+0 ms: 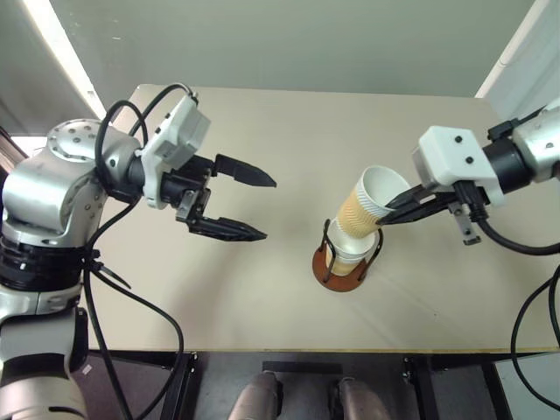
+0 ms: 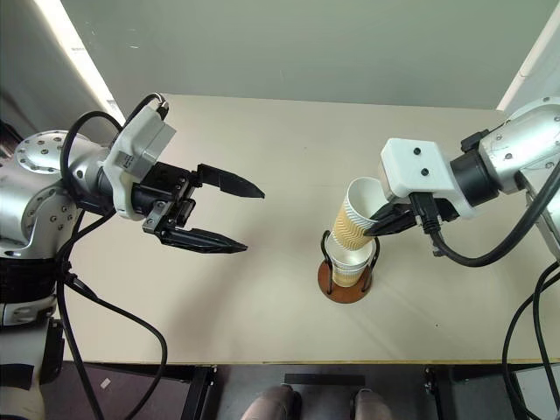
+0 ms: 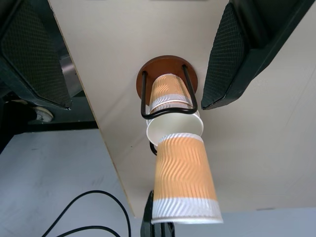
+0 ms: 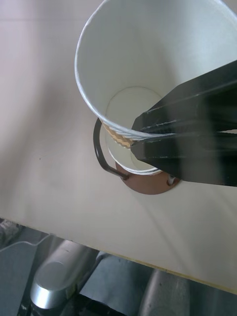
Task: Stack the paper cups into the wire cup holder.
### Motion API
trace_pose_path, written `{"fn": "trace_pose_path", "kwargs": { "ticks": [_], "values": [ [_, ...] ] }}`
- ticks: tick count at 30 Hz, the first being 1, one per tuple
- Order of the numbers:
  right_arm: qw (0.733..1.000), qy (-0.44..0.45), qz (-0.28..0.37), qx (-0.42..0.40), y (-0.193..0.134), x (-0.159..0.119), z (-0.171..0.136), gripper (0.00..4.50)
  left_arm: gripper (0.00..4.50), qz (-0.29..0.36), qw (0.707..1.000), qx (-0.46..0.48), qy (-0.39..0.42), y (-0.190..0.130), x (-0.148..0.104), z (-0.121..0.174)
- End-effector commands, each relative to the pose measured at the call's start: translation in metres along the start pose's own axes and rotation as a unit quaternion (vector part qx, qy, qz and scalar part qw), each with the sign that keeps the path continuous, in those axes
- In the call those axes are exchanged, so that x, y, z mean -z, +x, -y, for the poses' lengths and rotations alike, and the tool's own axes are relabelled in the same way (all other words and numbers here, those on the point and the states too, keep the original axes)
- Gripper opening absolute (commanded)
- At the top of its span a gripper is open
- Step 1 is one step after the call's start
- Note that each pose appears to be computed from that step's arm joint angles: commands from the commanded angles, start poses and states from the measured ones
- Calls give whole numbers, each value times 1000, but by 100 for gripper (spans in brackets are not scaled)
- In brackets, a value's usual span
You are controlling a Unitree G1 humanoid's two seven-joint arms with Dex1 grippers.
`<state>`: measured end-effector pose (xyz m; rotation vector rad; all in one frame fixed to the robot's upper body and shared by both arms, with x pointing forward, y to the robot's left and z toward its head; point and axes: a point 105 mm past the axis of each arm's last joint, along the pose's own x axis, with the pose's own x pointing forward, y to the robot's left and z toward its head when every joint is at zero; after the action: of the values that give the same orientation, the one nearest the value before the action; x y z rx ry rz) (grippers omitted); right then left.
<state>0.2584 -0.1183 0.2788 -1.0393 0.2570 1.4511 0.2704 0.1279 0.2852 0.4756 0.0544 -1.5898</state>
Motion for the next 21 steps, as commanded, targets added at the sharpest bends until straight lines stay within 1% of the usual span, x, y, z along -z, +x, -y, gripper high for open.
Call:
{"fn": "trace_pose_path", "kwargs": {
  "ticks": [1, 12, 15, 19, 21],
  "values": [
    [1000, -20, -13, -1, 3, -1, -2, 3, 450, 6, 1000, -2, 24, -3, -13, 5],
    [998, -46, -41, -32, 23, 10, -5, 3, 450, -13, 1000, 0, 28, -4, -12, 5],
    [997, -47, -40, -44, 26, 9, -7, 58, 450, -20, 999, -1, 27, -5, -10, 4],
    [997, -50, -36, -44, 27, 6, -5, 194, 450, -27, 999, -1, 28, -6, -9, 4],
    [998, -53, -27, -30, 25, 2, 0, 264, 450, -30, 999, 0, 29, -7, -9, 4]
  ]
}}
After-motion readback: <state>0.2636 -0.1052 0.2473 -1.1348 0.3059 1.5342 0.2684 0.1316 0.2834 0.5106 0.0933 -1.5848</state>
